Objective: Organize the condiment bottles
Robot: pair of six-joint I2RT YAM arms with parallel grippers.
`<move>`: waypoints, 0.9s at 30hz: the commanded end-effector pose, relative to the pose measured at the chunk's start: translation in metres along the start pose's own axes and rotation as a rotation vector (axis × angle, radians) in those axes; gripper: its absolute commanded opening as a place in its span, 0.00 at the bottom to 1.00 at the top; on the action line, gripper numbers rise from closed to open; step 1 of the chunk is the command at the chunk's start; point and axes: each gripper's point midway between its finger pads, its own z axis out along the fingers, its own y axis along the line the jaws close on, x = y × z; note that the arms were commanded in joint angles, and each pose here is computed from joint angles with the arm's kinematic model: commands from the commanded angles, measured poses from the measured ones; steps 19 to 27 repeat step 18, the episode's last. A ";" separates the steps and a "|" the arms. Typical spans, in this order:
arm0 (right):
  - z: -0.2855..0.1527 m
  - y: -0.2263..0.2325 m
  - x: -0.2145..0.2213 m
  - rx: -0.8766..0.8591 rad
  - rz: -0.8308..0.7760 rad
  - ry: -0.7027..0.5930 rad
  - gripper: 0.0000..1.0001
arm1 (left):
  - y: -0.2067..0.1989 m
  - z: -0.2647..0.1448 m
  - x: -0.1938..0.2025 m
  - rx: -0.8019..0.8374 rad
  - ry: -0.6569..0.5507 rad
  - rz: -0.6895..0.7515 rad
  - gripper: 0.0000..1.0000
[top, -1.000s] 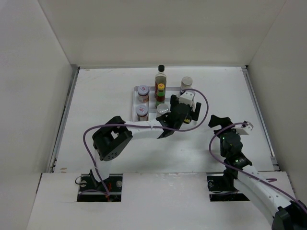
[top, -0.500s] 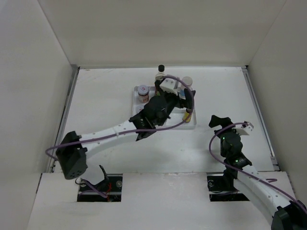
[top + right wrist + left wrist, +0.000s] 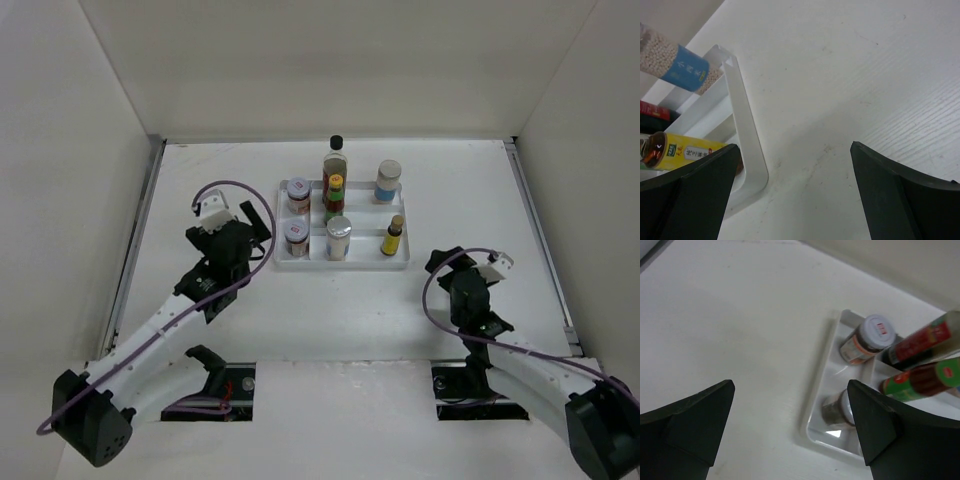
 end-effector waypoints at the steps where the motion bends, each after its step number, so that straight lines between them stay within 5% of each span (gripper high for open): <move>1: 0.001 0.030 -0.025 -0.035 0.027 -0.086 1.00 | 0.021 0.000 0.010 -0.032 0.091 -0.055 1.00; 5: 0.001 0.031 -0.021 -0.038 0.022 -0.067 1.00 | 0.058 0.003 0.011 -0.162 0.170 -0.010 1.00; 10: -0.003 0.031 -0.023 -0.066 0.057 -0.069 1.00 | 0.055 0.000 0.030 -0.204 0.299 0.120 1.00; 27: -0.005 0.025 -0.030 -0.102 0.116 -0.082 1.00 | 0.036 -0.004 0.011 -0.150 0.221 0.100 1.00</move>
